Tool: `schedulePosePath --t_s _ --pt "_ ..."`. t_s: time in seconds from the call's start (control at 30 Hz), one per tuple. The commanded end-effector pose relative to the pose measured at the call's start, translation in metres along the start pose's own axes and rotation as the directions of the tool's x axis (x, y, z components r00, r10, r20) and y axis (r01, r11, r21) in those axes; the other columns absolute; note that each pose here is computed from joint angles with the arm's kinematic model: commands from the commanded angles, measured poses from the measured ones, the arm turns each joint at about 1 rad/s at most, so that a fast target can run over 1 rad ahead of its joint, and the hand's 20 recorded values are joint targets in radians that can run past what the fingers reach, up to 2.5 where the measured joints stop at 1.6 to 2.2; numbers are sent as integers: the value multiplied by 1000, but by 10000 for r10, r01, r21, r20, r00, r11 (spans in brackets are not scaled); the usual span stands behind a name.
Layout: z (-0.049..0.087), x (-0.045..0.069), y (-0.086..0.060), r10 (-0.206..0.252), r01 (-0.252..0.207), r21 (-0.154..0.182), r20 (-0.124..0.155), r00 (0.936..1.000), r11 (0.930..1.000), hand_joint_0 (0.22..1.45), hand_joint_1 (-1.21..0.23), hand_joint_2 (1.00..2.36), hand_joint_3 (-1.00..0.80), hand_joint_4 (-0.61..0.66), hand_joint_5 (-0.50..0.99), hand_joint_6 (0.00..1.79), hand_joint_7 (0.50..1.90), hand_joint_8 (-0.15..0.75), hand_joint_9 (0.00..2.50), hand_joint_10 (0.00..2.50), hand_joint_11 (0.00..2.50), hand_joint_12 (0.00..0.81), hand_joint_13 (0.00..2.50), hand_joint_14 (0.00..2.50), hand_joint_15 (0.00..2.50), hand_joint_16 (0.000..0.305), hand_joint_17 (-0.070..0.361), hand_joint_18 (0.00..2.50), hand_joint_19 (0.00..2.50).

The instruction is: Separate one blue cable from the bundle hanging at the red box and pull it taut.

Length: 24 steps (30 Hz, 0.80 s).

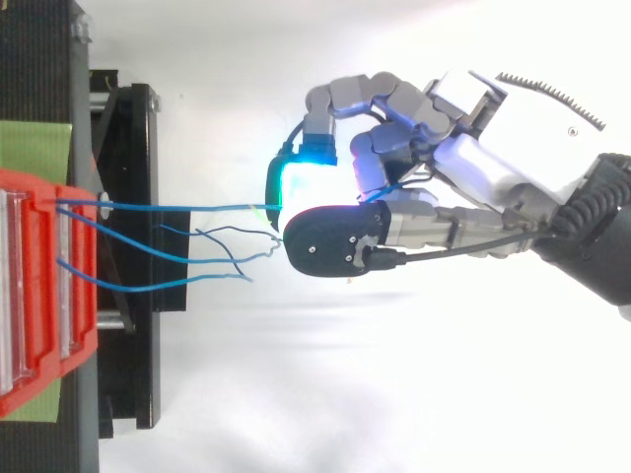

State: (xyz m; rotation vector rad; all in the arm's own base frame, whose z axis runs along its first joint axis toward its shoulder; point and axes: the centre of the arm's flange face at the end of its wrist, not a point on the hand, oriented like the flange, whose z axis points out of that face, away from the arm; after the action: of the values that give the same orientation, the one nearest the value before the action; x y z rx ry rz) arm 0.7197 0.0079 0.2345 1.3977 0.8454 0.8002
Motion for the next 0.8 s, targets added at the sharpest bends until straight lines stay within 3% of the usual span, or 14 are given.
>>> schedulePosePath --t_s 0.0,0.77 --pt "0 0 -1 -6 6 7 0 10000 10000 800 -759 1024 -226 43 -236 938 1439 279 805 2226 1177 322 702 2500 1457 24 55 1240 2052" --pt "0 0 -1 -6 6 7 0 10000 10000 801 -757 1024 -220 42 -234 940 1439 283 820 2235 1201 328 714 2500 1488 26 59 1255 2025"
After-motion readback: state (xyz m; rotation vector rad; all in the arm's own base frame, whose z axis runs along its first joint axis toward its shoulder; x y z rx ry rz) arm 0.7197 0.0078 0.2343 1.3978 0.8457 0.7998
